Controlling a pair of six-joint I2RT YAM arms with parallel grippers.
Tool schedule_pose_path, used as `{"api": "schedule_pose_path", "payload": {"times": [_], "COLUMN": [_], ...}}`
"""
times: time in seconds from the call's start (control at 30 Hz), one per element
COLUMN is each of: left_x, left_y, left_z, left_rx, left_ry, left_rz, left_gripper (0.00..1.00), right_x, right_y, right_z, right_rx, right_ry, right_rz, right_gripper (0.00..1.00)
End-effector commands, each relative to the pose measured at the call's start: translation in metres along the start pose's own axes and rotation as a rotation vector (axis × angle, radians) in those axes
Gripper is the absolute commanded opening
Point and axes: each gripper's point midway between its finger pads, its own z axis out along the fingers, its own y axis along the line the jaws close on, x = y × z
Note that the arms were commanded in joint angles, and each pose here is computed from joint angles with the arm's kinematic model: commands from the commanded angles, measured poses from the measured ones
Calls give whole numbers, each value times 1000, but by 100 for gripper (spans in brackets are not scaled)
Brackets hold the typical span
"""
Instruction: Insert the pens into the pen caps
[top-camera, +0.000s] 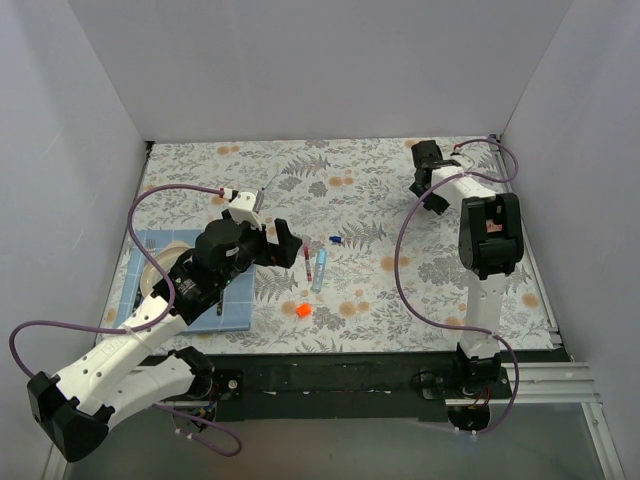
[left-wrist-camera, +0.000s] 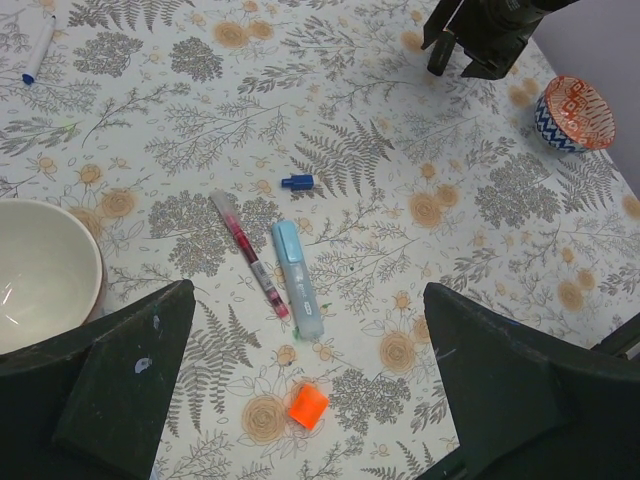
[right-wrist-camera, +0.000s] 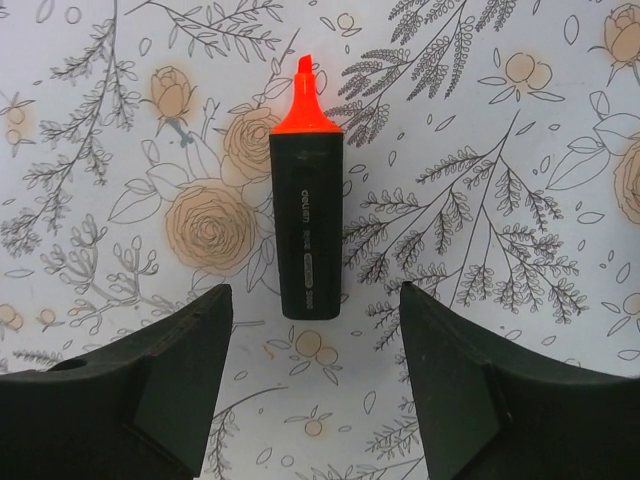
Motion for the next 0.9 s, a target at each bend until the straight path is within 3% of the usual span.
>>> {"api": "schedule_pose_path", "payload": {"times": [0.0,0.17,0.3,0.5,0.57,0.7,0.87], "left_x": [-13,-12,-12,-13,-13,-10,-4], "left_y": [-2,0,4,9,9,7,-14], "left_z": [-3,-3,-3,-2,-2,0,9], "left_rx": [3,-4,-21,-54,-50,-38,51], "left_ry": [-37,-41,-49,-62,-67,-59,-2], "left_rz": [5,8,16,7,5,8,-47], "left_gripper": [98,98,98,98,97,97,91], "right_x": [-8,-8,-9,-8,-8,6,36], "right_y": [-3,-7,-12,-16,-13,-12,-37], "right_z": [13,22,31,40,39,32,7], "right_rx": [48,58,26,-22,-49,-126,-205], "right_ry": [-27,-27,-14,21,22,66,134], "right_rz": [-2,-19,-35,-73,-110,-179,-249], "right_gripper": [73,68,56,56,50,23,13]}}
